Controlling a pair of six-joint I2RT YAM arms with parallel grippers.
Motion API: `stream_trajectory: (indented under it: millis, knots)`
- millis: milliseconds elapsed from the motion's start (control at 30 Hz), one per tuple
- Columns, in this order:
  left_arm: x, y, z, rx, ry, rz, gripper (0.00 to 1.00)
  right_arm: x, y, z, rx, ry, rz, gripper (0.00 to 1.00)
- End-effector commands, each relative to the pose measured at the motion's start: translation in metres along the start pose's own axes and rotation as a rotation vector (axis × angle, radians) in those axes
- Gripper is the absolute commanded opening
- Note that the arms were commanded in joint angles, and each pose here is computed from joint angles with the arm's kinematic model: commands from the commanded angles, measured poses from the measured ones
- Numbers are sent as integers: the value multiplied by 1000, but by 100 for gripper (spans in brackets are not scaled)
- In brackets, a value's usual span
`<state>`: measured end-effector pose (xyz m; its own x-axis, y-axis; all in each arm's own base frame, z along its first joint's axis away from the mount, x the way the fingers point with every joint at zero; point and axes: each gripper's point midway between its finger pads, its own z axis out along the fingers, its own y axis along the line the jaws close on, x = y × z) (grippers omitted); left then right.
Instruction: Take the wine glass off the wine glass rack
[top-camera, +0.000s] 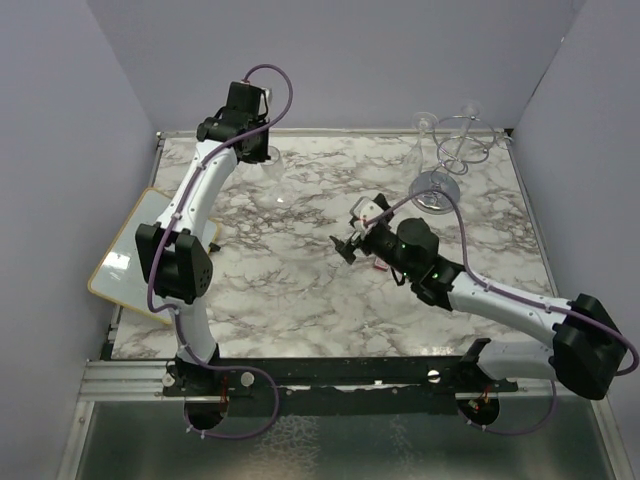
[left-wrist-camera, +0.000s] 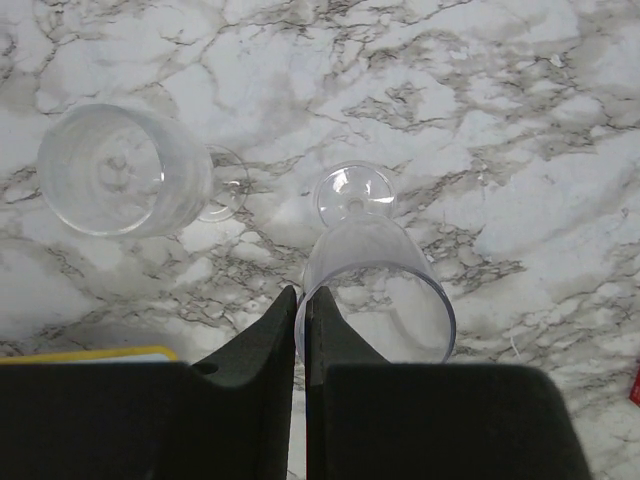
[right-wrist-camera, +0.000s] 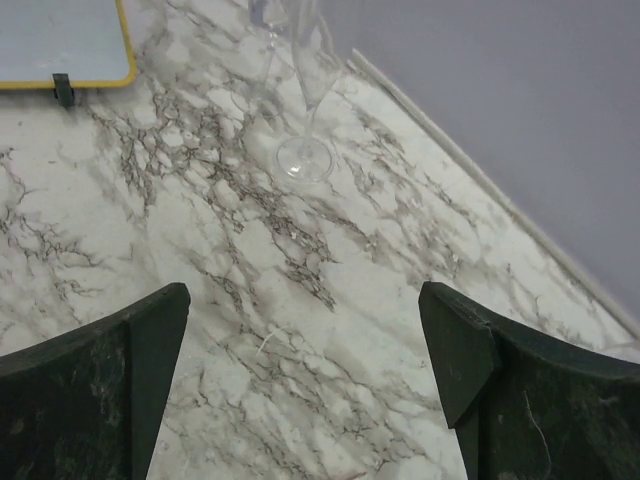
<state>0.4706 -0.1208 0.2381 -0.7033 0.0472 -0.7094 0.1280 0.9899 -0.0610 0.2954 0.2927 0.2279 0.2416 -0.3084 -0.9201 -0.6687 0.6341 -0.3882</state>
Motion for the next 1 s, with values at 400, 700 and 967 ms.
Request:
stream_trajectory:
  millis: [400, 700, 967]
  knots:
    - [-28, 22, 32, -155, 16, 60, 0, 45, -18, -18, -45, 302, 424, 100]
    - [-27, 30, 37, -196, 27, 70, 2, 46, -23, -19, -25, 310, 426, 100]
    - [-23, 34, 45, -220, 49, 94, 14, 47, -22, -19, -28, 312, 437, 100]
